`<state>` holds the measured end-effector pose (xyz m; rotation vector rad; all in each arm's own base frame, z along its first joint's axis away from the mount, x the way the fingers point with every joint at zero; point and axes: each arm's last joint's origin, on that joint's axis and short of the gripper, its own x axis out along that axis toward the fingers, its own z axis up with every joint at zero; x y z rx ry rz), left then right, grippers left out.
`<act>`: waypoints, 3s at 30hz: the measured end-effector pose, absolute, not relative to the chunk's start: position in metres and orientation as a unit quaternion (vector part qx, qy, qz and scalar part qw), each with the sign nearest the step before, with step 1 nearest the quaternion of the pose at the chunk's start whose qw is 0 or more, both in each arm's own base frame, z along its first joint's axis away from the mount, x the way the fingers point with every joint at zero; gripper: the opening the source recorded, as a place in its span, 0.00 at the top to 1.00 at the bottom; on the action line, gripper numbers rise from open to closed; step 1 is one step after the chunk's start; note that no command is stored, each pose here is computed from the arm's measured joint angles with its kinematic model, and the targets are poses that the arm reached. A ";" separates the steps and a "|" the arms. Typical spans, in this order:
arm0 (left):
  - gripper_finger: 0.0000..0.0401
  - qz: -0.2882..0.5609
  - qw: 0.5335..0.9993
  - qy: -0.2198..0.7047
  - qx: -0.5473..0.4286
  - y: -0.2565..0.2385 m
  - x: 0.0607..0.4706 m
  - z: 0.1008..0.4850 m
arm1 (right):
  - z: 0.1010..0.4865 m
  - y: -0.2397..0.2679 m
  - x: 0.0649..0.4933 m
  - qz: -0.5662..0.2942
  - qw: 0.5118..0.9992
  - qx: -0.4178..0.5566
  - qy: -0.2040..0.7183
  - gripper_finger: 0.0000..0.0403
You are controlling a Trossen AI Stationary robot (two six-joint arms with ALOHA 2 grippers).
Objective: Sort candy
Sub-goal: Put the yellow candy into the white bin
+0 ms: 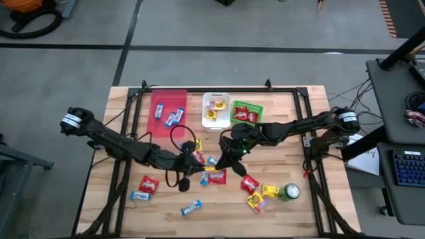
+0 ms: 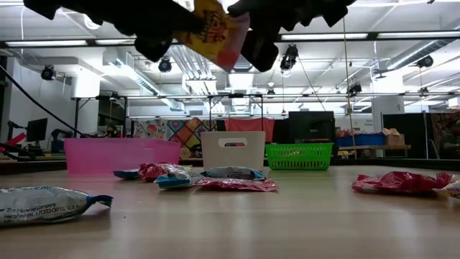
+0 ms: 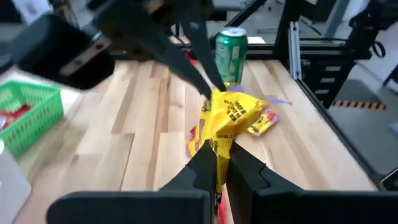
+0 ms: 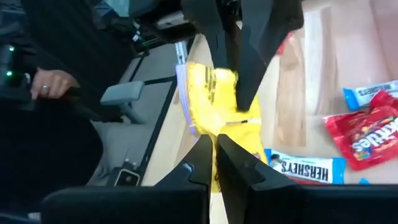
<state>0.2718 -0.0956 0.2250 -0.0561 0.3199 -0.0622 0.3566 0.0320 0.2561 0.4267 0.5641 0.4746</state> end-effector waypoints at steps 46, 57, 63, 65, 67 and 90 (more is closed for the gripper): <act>1.00 0.161 0.967 0.128 -0.149 -0.084 0.268 0.229 | 0.254 0.040 0.359 -0.005 0.972 -0.014 0.235 0.57; 0.95 0.160 0.967 0.127 -0.151 -0.084 0.267 0.230 | 0.254 0.040 0.359 0.032 0.970 -0.015 0.239 0.97; 0.82 0.161 0.967 0.133 -0.145 -0.082 0.263 0.233 | 0.259 0.027 0.356 0.010 0.970 0.016 0.241 0.98; 0.77 0.161 0.967 0.135 -0.140 -0.081 0.260 0.236 | 0.262 0.020 0.355 -0.002 0.970 0.031 0.240 0.98; 0.72 0.161 0.968 0.137 -0.133 -0.079 0.257 0.239 | 0.262 0.011 0.354 -0.018 0.969 0.052 0.241 0.98; 0.60 0.177 0.965 0.169 -0.095 -0.064 0.217 0.264 | 0.221 -0.136 0.346 -0.179 0.912 0.212 0.303 0.98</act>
